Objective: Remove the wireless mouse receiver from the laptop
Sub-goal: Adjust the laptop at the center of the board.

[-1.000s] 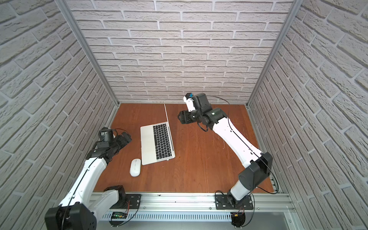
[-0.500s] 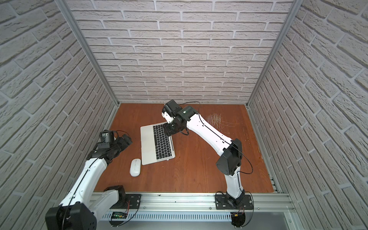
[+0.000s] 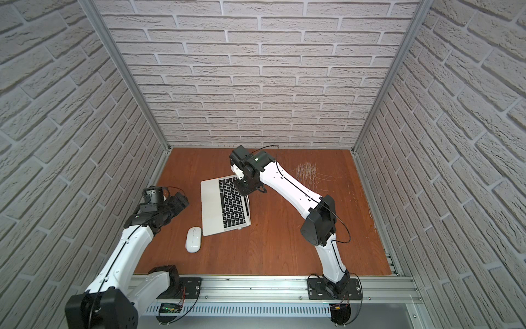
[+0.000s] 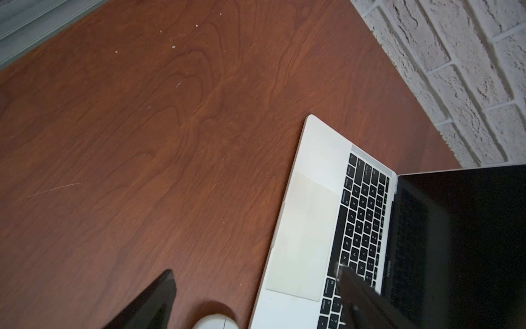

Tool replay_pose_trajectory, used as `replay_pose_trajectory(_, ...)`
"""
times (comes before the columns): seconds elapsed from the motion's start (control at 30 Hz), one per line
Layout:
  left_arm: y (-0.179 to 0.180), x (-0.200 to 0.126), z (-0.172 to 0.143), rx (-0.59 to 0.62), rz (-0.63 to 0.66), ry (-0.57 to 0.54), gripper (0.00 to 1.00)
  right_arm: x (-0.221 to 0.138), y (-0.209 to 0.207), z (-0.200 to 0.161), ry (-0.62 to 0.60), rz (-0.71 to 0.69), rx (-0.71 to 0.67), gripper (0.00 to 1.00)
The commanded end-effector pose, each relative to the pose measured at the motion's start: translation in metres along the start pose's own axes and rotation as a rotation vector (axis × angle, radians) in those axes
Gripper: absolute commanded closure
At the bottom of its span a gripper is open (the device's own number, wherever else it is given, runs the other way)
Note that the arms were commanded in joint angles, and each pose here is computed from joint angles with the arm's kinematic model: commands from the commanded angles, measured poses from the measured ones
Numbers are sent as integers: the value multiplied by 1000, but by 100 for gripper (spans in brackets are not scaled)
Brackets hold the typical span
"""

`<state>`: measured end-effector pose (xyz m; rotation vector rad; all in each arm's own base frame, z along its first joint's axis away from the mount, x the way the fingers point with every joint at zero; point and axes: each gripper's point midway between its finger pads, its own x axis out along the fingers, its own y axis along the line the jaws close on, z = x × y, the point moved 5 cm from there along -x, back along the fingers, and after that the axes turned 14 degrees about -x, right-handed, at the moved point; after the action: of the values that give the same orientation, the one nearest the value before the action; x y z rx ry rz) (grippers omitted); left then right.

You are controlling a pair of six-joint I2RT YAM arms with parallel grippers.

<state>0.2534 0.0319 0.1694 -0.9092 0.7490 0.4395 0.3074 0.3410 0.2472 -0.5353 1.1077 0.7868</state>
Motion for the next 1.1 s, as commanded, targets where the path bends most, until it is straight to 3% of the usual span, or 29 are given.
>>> replay_pose_trajectory(0.0,2,3,-4,3,7,14,10,-4,0,3,4,-18,-26,79)
replay_pose_trajectory(0.27,4,5,-3,4,22,16,10,-5,-12,14,-20,-71,-54,96)
replay_pose_trajectory(0.5,4,5,-3,3,20,17,10,-6,-48,39,-104,-157,-59,97)
replay_pose_trajectory(0.73,5,6,-7,0,17,36,10,-9,-81,73,-246,-274,-229,96)
replay_pose_trajectory(1.07,14,10,-21,3,61,99,10,-4,-111,85,-364,-152,-292,97)
